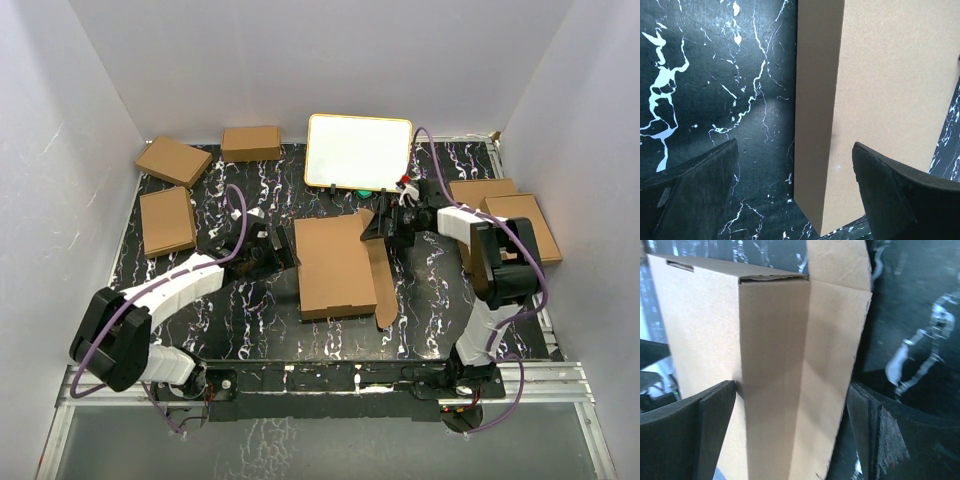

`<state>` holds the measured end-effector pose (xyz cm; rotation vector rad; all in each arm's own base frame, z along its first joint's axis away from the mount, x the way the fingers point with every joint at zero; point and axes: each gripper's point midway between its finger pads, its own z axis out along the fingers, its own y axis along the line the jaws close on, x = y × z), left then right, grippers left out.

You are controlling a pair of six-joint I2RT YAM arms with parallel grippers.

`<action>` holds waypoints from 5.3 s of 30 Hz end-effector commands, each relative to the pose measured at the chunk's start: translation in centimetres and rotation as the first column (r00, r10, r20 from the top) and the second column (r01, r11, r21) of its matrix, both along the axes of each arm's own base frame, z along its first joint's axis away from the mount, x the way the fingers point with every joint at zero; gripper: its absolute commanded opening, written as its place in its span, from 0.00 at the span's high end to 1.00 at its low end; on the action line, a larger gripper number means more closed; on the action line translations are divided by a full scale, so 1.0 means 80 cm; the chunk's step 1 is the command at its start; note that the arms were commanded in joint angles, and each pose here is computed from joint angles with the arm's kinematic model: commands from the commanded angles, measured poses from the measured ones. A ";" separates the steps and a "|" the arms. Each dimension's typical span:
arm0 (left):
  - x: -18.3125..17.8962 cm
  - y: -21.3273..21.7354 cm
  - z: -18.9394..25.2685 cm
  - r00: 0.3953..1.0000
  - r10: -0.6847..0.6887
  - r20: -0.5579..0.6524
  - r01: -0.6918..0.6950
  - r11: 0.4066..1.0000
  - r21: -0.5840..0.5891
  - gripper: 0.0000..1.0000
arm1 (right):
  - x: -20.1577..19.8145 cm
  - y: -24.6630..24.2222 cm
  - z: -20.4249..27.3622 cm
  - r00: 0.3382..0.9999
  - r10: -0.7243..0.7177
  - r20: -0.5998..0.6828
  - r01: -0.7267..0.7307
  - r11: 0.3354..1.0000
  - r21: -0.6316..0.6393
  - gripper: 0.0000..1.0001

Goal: Fold the paper box

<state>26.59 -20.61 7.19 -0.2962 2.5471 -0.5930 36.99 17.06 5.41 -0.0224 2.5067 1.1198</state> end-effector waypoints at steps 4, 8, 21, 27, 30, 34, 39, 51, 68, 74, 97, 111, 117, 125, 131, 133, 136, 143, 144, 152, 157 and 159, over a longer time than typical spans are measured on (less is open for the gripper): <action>0.015 0.005 0.067 0.988 -0.008 0.153 0.012 1.000 -0.021 0.07 | 0.000 -0.061 0.042 0.970 0.078 0.231 -0.016 0.965 -0.260 0.01; 0.004 0.012 0.076 0.984 -0.001 0.176 0.008 0.999 -0.041 0.11 | -0.027 -0.057 0.084 0.870 0.274 0.411 -0.148 0.939 -0.312 0.07; -0.012 -0.013 0.061 0.979 -0.089 0.184 0.116 0.983 -0.142 0.17 | -0.109 -0.005 0.024 0.717 0.601 0.353 -0.488 0.795 -0.361 0.87; 0.006 -0.032 0.032 0.979 -0.152 0.135 0.169 0.978 -0.123 0.29 | -0.127 0.038 0.023 0.630 0.694 0.349 -0.597 0.720 -0.353 0.88; 0.023 -0.038 0.019 0.979 -0.165 0.118 0.177 0.980 -0.096 0.51 | -0.120 0.064 0.041 0.590 0.714 0.377 -0.614 0.700 -0.364 0.88; 0.046 -0.044 0.007 0.977 -0.186 0.101 0.194 0.979 -0.066 0.57 | -0.094 0.094 0.059 0.585 0.707 0.398 -0.628 0.705 -0.328 0.84; 0.083 -0.031 0.004 0.980 -0.172 0.103 0.174 0.985 -0.004 0.57 | -0.061 0.111 0.054 0.606 0.701 0.376 -0.626 0.712 -0.319 0.79; 0.135 0.017 0.094 0.955 -0.146 0.260 0.133 0.989 0.066 0.30 | -0.095 0.074 0.099 0.495 0.707 0.506 -0.602 0.699 -0.387 0.63; -0.004 0.021 0.171 0.849 0.030 0.527 0.197 0.908 -0.370 0.03 | -0.232 0.060 0.050 -0.151 0.723 0.674 -0.673 0.424 -0.605 0.07; -0.025 0.029 0.139 0.877 0.055 0.477 0.157 0.906 -0.393 0.03 | -0.217 0.071 0.029 -0.185 0.755 0.629 -0.604 0.418 -0.679 0.17; -0.016 0.041 0.091 0.913 0.111 0.393 0.045 0.929 -0.367 0.06 | -0.227 0.118 -0.016 -0.295 0.816 0.498 -0.510 0.306 -0.804 0.30; -0.015 0.045 0.072 0.921 0.091 0.380 0.039 0.947 -0.320 0.06 | -0.204 0.118 0.002 -0.187 0.832 0.522 -0.477 0.388 -0.789 0.55; -0.012 0.046 0.072 0.918 0.090 0.387 0.036 0.951 -0.306 0.06 | -0.189 0.106 0.017 -0.125 0.822 0.556 -0.473 0.444 -0.761 0.61; -0.006 0.044 0.072 0.920 0.068 0.387 0.048 0.958 -0.282 0.06 | -0.182 0.099 0.029 -0.061 0.798 0.599 -0.493 0.498 -0.713 0.65; -0.001 0.043 0.069 0.926 0.047 0.374 0.053 0.966 -0.254 0.06 | -0.174 0.098 0.039 0.022 0.768 0.640 -0.513 0.559 -0.652 0.68; 0.000 0.042 0.067 0.929 0.039 0.369 0.056 0.968 -0.244 0.06 | -0.170 0.096 0.040 0.052 0.763 0.645 -0.511 0.575 -0.639 0.69; 0.004 0.043 0.066 0.929 0.035 0.368 0.055 0.972 -0.230 0.06 | -0.165 0.095 0.038 0.091 0.759 0.645 -0.511 0.592 -0.624 0.73; 0.012 0.043 0.062 0.931 0.018 0.365 0.058 0.979 -0.196 0.06 | -0.156 0.098 0.033 0.178 0.757 0.629 -0.521 0.615 -0.592 0.81; 0.013 0.043 0.061 0.931 0.015 0.364 0.059 0.980 -0.191 0.06 | -0.156 0.098 0.034 0.182 0.755 0.630 -0.523 0.617 -0.588 0.81; 0.023 0.037 0.046 0.942 -0.008 0.336 0.070 0.983 -0.172 0.06 | -0.159 0.100 0.034 0.202 0.752 0.627 -0.542 0.619 -0.568 0.92; 0.032 0.032 0.045 0.939 -0.027 0.342 0.088 0.983 -0.164 0.06 | -0.158 0.099 0.029 0.235 0.755 0.612 -0.551 0.622 -0.557 0.92; 0.035 0.029 0.045 0.938 -0.034 0.344 0.096 0.982 -0.163 0.06 | -0.157 0.097 0.027 0.262 0.755 0.600 -0.554 0.627 -0.547 0.92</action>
